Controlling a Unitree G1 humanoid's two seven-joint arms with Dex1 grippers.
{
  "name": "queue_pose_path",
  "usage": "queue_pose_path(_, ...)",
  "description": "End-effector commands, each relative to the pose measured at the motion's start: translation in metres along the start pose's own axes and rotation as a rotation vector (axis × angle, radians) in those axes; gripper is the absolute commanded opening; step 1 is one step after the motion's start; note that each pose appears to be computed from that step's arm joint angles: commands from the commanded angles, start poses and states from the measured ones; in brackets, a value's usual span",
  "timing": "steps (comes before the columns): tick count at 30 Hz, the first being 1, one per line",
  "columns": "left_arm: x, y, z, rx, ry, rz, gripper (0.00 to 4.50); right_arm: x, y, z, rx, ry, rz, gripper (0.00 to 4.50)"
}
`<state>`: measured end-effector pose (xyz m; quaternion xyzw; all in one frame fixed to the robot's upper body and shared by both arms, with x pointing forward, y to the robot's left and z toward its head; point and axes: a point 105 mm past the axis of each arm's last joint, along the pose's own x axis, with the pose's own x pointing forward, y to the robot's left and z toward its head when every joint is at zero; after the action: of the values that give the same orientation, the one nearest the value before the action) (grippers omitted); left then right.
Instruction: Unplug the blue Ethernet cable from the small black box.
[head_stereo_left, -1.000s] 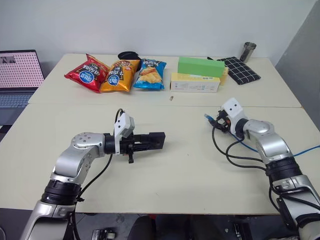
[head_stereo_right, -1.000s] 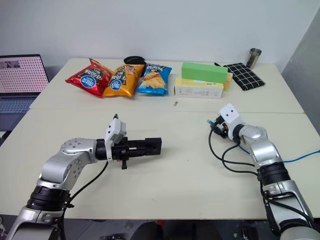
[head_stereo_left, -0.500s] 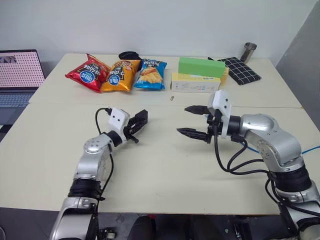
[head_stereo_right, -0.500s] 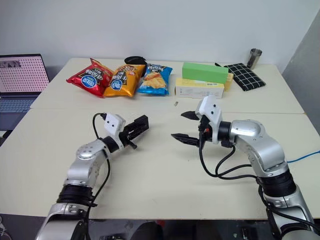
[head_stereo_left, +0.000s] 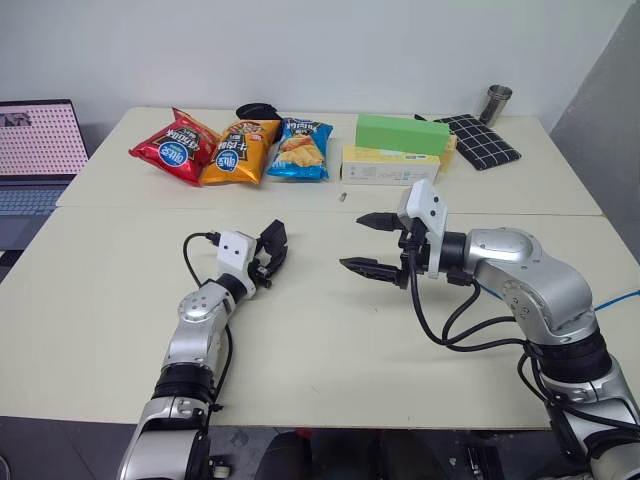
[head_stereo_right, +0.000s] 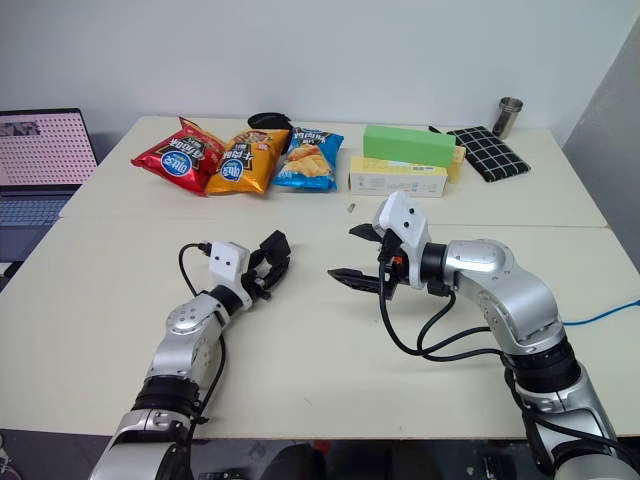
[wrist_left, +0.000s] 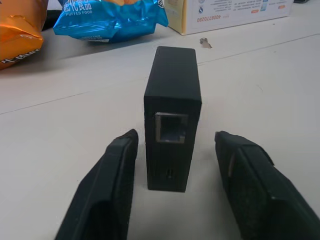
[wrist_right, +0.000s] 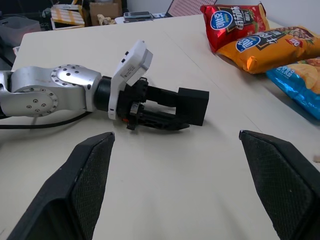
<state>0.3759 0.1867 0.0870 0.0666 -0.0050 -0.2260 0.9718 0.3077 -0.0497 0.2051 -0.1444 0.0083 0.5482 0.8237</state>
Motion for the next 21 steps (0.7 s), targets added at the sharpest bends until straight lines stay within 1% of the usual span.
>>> queue_pose_path(1,-0.016,-0.002,-0.001,0.032,0.031,-0.023,3.35,-0.003,0.004,0.006,-0.037,-0.007,-0.007,4.23)
queue_pose_path(4,-0.030,-0.007,0.002,0.054,0.046,-0.045,3.35,-0.009,0.003,-0.002,-0.027,0.015,-0.026,4.23)
queue_pose_path(6,-0.037,-0.008,0.008,0.099,0.054,-0.053,3.35,-0.016,0.002,-0.009,-0.015,0.033,-0.047,4.23)
queue_pose_path(8,-0.044,-0.011,0.009,0.118,0.104,-0.091,3.35,-0.027,-0.002,-0.018,-0.003,0.053,-0.085,4.23)
queue_pose_path(10,-0.052,-0.014,0.021,0.181,0.111,-0.148,3.35,-0.042,-0.010,-0.025,0.008,0.074,-0.141,4.23)
queue_pose_path(12,-0.059,-0.008,0.034,0.211,0.132,-0.169,3.35,-0.060,-0.018,-0.031,0.023,0.093,-0.188,4.23)
queue_pose_path(13,-0.061,-0.006,0.037,0.220,0.152,-0.178,3.35,-0.066,-0.021,-0.033,0.028,0.103,-0.207,4.23)
queue_pose_path(18,-0.066,0.005,0.066,0.253,0.146,-0.229,3.35,-0.097,-0.034,-0.048,0.052,0.162,-0.305,4.23)
queue_pose_path(21,-0.065,0.008,0.079,0.246,0.140,-0.257,3.35,-0.110,-0.039,-0.054,0.063,0.182,-0.352,4.23)
